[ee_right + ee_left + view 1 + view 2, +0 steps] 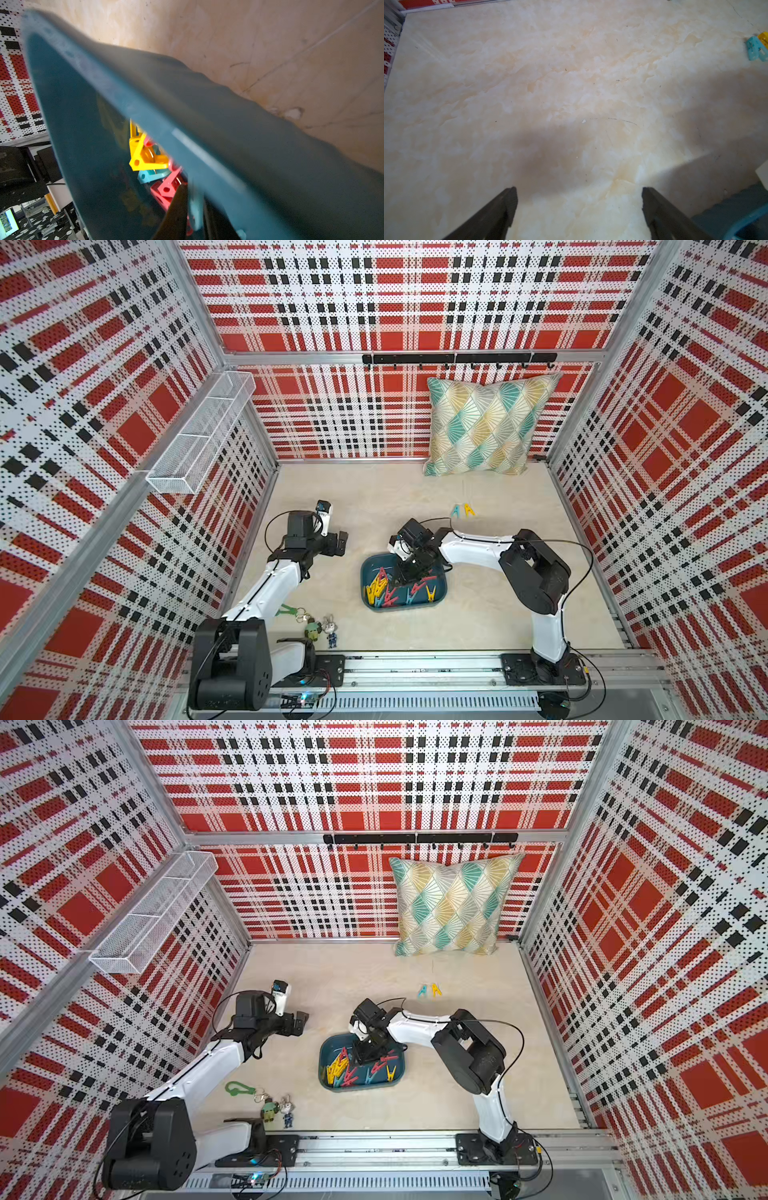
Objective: Take the clothespins out of the storage box
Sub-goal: Pick up the clothespin from the storage box.
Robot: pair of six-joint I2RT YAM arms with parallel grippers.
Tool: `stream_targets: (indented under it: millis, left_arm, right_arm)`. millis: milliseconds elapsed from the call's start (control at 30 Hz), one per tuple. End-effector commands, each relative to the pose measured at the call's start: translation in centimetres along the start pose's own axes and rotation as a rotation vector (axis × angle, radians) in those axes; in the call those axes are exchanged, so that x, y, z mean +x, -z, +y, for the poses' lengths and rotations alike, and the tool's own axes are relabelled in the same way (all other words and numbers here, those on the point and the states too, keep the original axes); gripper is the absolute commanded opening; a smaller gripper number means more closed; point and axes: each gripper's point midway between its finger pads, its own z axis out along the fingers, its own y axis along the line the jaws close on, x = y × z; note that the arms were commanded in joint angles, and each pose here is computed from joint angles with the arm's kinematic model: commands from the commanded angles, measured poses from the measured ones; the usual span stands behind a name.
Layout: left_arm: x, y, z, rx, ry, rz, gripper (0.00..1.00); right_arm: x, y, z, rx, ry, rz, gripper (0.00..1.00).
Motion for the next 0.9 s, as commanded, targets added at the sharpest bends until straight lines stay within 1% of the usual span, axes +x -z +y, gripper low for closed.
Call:
stream_targets:
  millis: [0,367,567,867]
  left_arm:
    - [-0.5,0.3,0.1,0.007,-0.001,-0.013,0.99]
    - [-0.5,0.2,0.0,0.007,0.0,-0.012,0.99]
    - [-0.4,0.2,0.1,0.007,0.001,-0.009,0.99]
    - [-0.4,0.1,0.1,0.007,-0.001,-0.006,0.99]
  right_arm:
    - [-0.4,0.7,1.2,-0.019,0.023,-0.022,0.17]
    - [-0.2,2.5,1.9,-0.012,0.039,-0.051,0.08]
    - [0.2,3.3,2.0,-0.002,0.044,-0.06,0.05]
    - [-0.1,6.3,3.0,0.009,0.112,-0.153,0.01]
